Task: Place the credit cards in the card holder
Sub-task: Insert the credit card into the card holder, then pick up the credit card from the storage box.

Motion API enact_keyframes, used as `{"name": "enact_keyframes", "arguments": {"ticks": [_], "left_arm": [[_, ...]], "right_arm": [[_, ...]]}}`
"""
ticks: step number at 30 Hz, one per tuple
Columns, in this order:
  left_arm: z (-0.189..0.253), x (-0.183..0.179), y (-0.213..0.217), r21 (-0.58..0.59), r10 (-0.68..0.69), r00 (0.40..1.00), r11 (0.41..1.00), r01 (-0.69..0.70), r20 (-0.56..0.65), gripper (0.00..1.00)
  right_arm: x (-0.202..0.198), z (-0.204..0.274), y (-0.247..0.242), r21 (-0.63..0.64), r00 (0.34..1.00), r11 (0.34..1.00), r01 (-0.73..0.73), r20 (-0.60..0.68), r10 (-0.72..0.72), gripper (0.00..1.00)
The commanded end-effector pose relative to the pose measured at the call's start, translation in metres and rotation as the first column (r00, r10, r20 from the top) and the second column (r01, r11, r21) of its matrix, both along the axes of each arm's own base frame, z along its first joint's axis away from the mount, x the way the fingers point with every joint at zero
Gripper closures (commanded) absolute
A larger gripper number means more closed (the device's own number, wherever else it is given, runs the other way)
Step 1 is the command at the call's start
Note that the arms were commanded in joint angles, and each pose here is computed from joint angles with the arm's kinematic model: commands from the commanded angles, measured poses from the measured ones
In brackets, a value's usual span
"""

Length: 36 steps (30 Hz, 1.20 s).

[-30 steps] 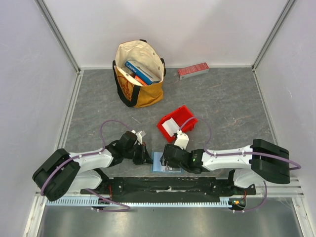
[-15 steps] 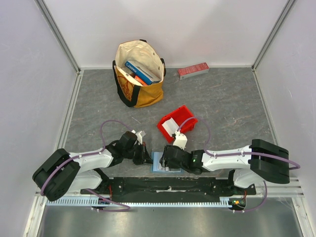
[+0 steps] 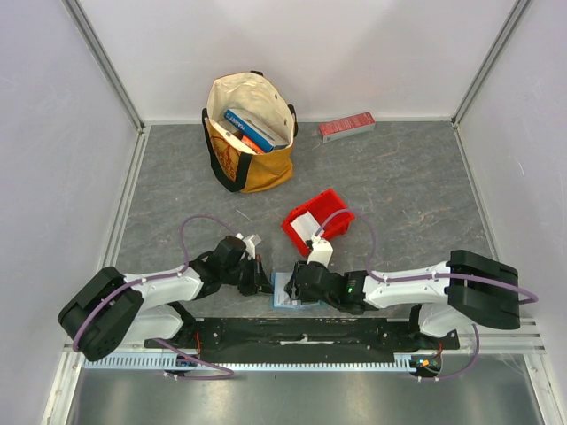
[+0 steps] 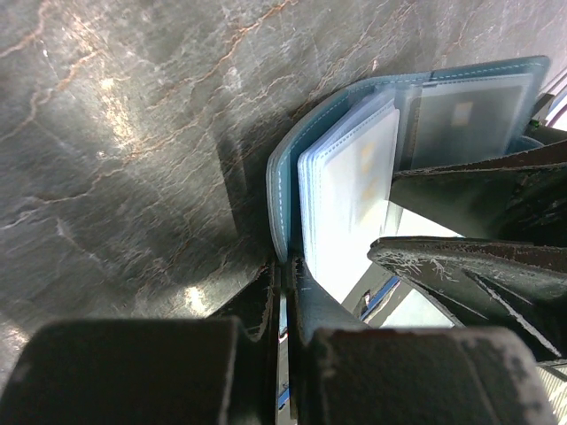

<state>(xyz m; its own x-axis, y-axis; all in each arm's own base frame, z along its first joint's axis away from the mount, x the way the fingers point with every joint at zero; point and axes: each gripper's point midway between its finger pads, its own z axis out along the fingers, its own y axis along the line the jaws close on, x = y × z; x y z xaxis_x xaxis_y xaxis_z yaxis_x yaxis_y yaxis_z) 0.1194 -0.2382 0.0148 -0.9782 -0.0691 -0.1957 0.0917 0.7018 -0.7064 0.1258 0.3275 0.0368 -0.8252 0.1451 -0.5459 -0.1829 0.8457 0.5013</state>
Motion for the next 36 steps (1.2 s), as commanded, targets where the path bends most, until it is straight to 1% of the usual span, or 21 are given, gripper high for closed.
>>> {"name": "enact_keyframes", "arguments": {"ticks": [1,2,5,8,11,14,17,20,22,26,32,36], "left_arm": [[0.003,0.002,0.000,0.003,-0.007,1.000,1.000,0.007,0.022,0.98],[0.004,0.002,-0.001,0.000,-0.006,1.000,1.000,0.006,0.023,0.98],[0.006,0.003,-0.001,-0.004,-0.003,1.000,1.000,0.003,0.031,0.98],[0.010,0.004,0.000,-0.006,0.000,0.999,1.000,0.001,0.038,0.98],[0.013,0.005,-0.001,-0.008,0.002,0.999,1.000,-0.002,0.048,0.98],[0.017,0.006,-0.001,-0.015,0.003,0.999,1.000,-0.002,0.055,0.98],[0.020,0.006,-0.002,-0.019,0.002,0.998,1.000,-0.001,0.057,0.98],[0.023,0.008,-0.004,-0.021,0.001,0.998,1.000,0.001,0.063,0.98],[0.024,0.009,-0.004,-0.024,0.002,0.998,1.000,-0.001,0.066,0.98],[0.026,0.010,-0.005,-0.022,0.001,0.998,1.000,0.000,0.066,0.98],[0.029,0.013,-0.007,-0.025,0.003,0.997,1.000,-0.001,0.074,0.98],[0.033,0.014,-0.009,-0.033,0.000,0.997,0.999,0.003,0.082,0.98]], "right_arm": [[0.003,0.019,0.016,0.077,0.999,0.997,-0.027,0.042,0.023,0.53],[0.003,0.019,0.013,0.072,0.999,0.997,-0.019,0.046,0.016,0.52],[0.010,0.029,0.000,0.055,0.996,0.998,0.012,0.085,-0.017,0.43],[0.021,0.055,-0.013,0.069,0.985,0.997,0.041,0.166,-0.051,0.37],[0.031,0.075,-0.032,0.049,0.970,0.997,0.064,0.230,-0.073,0.28],[0.044,0.097,-0.051,0.043,0.950,0.994,0.099,0.294,-0.107,0.21],[0.061,0.114,-0.071,0.024,0.930,0.988,0.149,0.337,-0.149,0.16],[0.073,0.128,-0.083,-0.006,0.919,0.987,0.162,0.365,-0.148,0.12],[0.082,0.134,-0.087,-0.022,0.919,0.987,0.160,0.369,-0.141,0.11],[0.101,0.137,-0.085,-0.039,0.941,0.993,0.107,0.328,-0.088,0.08],[0.131,0.132,-0.077,-0.084,0.962,0.996,0.010,0.272,0.013,0.07],[0.150,0.127,-0.076,-0.092,0.971,0.996,-0.020,0.237,0.042,0.06]]}}
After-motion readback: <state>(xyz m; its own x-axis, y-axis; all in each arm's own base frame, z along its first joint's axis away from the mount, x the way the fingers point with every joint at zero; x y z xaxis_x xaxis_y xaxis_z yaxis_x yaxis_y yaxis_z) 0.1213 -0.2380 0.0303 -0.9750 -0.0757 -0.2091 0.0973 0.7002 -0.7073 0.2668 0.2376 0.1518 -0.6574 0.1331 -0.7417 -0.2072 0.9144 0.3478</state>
